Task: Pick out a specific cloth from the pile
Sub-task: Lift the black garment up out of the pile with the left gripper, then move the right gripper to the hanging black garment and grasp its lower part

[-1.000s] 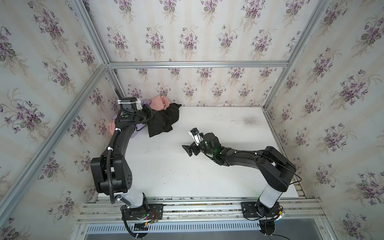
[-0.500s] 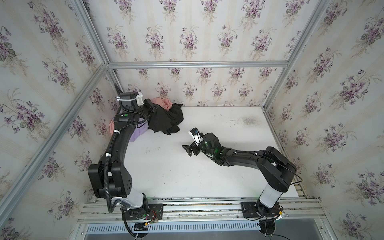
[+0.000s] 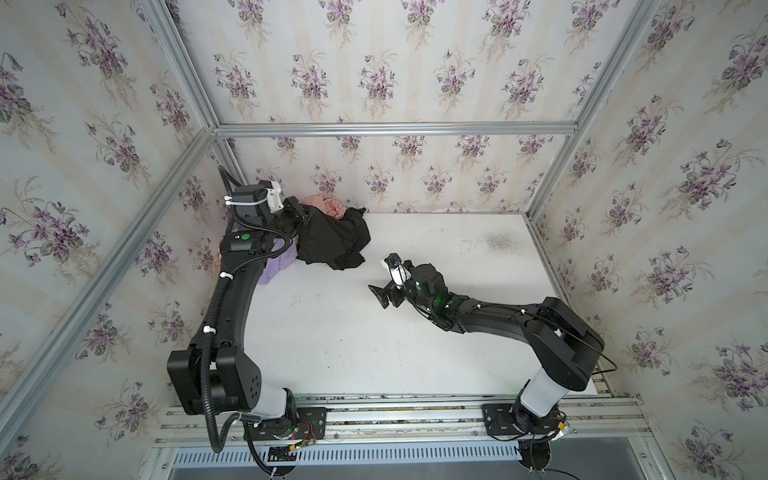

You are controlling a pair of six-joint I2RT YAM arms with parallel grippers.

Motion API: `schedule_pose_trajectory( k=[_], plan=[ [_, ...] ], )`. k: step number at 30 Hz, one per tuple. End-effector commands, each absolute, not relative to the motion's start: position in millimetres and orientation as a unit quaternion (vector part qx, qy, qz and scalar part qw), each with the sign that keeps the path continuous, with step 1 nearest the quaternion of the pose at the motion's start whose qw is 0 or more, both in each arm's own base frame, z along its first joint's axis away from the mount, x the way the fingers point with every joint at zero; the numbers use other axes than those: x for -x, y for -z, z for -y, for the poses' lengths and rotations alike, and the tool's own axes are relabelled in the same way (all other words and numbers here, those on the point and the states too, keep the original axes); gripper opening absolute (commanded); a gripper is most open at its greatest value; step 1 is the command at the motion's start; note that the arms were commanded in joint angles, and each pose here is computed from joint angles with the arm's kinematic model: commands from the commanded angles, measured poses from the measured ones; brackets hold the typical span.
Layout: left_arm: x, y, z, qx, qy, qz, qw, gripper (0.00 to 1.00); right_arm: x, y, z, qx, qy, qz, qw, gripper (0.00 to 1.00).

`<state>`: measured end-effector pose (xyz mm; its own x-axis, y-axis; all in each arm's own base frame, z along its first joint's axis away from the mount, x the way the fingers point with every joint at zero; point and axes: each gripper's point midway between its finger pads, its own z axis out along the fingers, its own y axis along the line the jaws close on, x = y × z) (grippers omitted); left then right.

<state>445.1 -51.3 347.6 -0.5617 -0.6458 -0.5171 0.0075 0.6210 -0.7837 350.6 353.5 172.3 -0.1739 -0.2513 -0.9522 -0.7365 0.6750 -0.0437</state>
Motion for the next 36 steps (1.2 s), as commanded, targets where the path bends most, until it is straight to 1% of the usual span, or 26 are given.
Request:
schedule_pose_trajectory(
  k=[1, 16, 22, 31, 36],
  plan=[
    [-441.5, -366.7, 56.6, 0.178, 0.402, -0.783, 0.439, 0.00, -357.0, -189.0, -345.2, 0.341, -0.201, -0.717, 0.573, 1.00],
    [-416.9, -410.7, 71.6, 0.139, 0.442, -0.762, 0.453, 0.00, -350.4, -204.3, -326.0, 0.386, -0.178, -0.693, 0.582, 1.00],
    [-401.9, -426.9, 73.6, 0.126, 0.444, -0.753, 0.469, 0.00, -346.9, -210.9, -315.6, 0.400, -0.168, -0.685, 0.586, 1.00],
    [-377.1, -449.1, 80.1, 0.099, 0.456, -0.740, 0.485, 0.00, -330.3, -218.0, -315.0, 0.438, -0.174, -0.646, 0.600, 0.98],
    [-363.3, -454.8, 87.3, 0.074, 0.467, -0.737, 0.483, 0.00, -315.8, -217.4, -322.6, 0.479, -0.188, -0.609, 0.603, 0.96]
  ],
)
